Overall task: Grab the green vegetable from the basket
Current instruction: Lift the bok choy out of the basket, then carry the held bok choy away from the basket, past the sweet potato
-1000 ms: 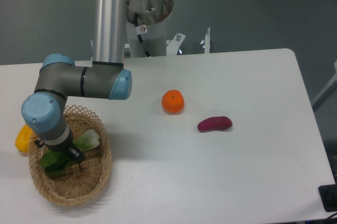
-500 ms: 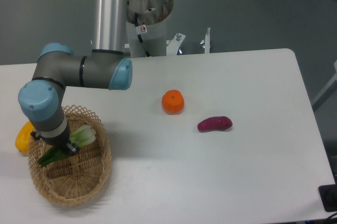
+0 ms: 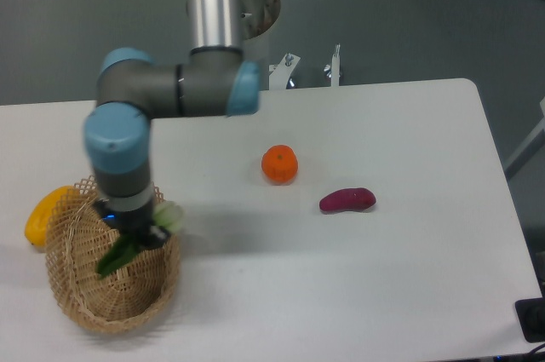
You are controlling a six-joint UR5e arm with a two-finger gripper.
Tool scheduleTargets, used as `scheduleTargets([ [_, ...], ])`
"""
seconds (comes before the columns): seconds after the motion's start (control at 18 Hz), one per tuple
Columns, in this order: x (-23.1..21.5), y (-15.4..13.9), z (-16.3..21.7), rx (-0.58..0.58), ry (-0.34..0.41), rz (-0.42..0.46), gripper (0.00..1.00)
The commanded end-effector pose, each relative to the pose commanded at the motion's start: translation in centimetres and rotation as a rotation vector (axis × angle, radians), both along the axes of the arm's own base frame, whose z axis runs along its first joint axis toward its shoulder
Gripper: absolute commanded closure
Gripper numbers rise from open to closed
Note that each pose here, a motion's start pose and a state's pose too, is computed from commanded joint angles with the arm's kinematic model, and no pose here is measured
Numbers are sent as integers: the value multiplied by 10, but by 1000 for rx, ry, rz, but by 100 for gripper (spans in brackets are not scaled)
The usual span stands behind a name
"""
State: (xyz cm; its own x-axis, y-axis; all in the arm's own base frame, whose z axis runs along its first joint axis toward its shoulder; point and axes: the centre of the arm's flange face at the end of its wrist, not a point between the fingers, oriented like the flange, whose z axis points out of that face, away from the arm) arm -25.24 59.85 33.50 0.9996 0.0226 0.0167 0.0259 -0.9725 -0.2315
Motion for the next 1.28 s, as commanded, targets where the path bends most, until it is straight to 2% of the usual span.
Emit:
scheduleTargets([
  [0.11,-39,-19,8,7,26,15,71],
  [0.33,-108,-65,3,-54,97,-14,72],
  [0.67,-204,-145,2,-81,126,-20,70],
  [0.78,-227,-168,-1,-97,131,-69,70],
  [1.06,-269,-220,-5,-148,158,-124,70],
  [1.28,-281,-230,-4,-148,160,-130,70],
])
